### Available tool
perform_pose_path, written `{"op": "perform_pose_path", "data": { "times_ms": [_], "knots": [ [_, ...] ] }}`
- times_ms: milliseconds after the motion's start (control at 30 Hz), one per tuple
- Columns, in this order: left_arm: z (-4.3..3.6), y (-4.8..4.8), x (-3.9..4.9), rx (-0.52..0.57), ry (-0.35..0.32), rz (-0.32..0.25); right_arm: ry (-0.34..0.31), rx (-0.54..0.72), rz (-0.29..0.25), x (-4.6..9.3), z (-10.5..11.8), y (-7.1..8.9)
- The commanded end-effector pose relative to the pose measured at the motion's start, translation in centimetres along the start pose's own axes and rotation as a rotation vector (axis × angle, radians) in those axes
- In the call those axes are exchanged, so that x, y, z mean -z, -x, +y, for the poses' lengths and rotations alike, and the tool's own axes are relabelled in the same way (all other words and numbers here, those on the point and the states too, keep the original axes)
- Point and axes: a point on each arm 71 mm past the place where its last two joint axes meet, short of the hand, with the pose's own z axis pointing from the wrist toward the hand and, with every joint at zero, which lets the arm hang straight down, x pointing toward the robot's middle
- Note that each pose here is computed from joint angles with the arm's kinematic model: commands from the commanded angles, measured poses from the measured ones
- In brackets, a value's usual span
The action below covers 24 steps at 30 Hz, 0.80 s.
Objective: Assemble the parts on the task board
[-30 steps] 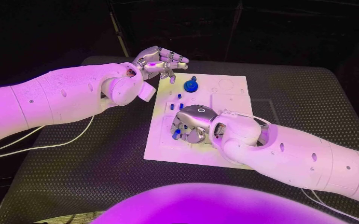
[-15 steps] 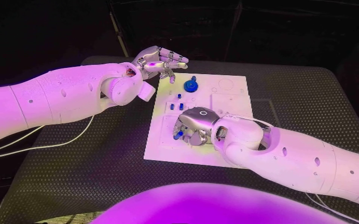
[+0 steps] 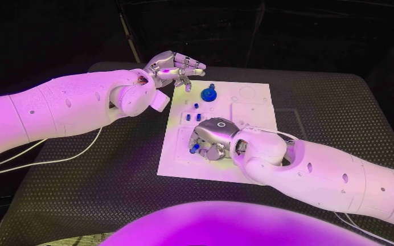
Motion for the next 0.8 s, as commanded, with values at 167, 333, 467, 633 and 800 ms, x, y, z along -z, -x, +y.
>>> {"op": "perform_pose_path", "data": {
  "times_ms": [167,333,467,633,800],
  "knots": [
    [-0.20,-0.16,-0.02,0.008,-0.006,0.014,0.003,0.009,0.001,-0.38,0.15,-0.19],
    [-0.21,-0.16,-0.02,0.009,-0.005,0.015,0.011,0.007,-0.005,-0.50,0.30,-0.16],
    [-0.22,-0.12,-0.02,0.008,-0.004,0.015,0.014,0.004,-0.006,-0.59,0.33,-0.16],
    [-0.23,-0.14,-0.04,0.009,-0.003,0.017,0.017,-0.001,-0.014,-0.63,0.36,-0.11],
    [-0.22,-0.13,-0.06,0.009,-0.002,0.017,0.020,-0.009,-0.027,-0.61,0.37,-0.02]
  ]
}}
